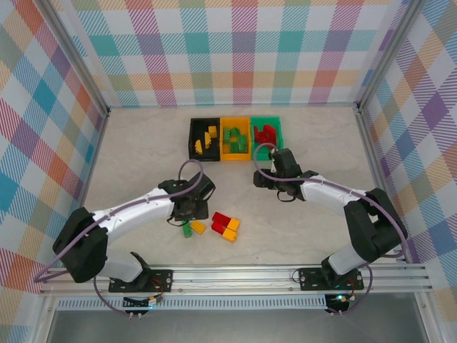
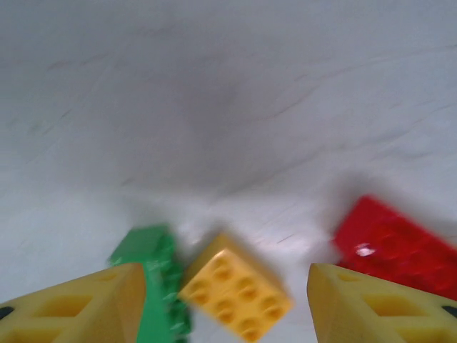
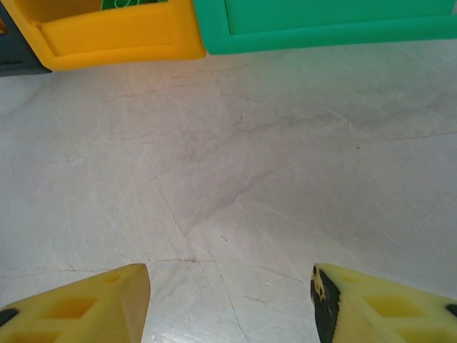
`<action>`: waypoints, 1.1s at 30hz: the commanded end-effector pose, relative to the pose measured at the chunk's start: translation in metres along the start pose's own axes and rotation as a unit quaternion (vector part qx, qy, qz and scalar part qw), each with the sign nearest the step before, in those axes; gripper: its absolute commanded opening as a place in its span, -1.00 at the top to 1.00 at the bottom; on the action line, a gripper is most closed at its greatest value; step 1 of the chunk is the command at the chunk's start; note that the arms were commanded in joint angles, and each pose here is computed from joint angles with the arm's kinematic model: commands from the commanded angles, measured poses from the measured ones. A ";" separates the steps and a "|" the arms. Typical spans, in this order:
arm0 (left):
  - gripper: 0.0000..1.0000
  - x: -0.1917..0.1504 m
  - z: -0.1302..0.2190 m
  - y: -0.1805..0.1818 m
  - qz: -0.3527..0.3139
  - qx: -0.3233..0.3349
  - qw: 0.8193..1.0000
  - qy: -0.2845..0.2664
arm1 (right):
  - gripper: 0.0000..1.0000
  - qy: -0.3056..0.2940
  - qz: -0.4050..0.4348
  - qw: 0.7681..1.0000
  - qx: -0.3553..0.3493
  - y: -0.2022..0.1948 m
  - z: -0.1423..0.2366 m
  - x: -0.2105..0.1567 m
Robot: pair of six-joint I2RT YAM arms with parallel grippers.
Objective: Sort the legos into containers by color
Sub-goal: Pick up the lego from the middle-left of the table.
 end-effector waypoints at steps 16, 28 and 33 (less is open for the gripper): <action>-0.02 -0.005 -0.020 0.025 0.054 0.051 0.997 -0.008 | -0.24 -0.012 0.002 1.000 0.013 0.007 0.000 0.008; 0.32 -0.010 -0.043 0.032 0.054 0.088 0.995 0.006 | -0.24 -0.020 0.005 1.000 0.007 0.005 0.005 0.011; 0.48 -0.003 -0.032 0.027 0.054 0.069 0.996 -0.008 | -0.24 -0.020 0.005 1.000 0.007 0.005 0.005 0.011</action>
Point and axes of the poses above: each hand's point on the last joint's axis, 136 mm out from that joint toward the fingers, its own z axis back along the fingers, its own y axis along the line the jaws close on, x = y × z, the point moved 2 cm from there along z, back along the fingers, and after that the axes turned 11 degrees about z, right-handed, at the moved point
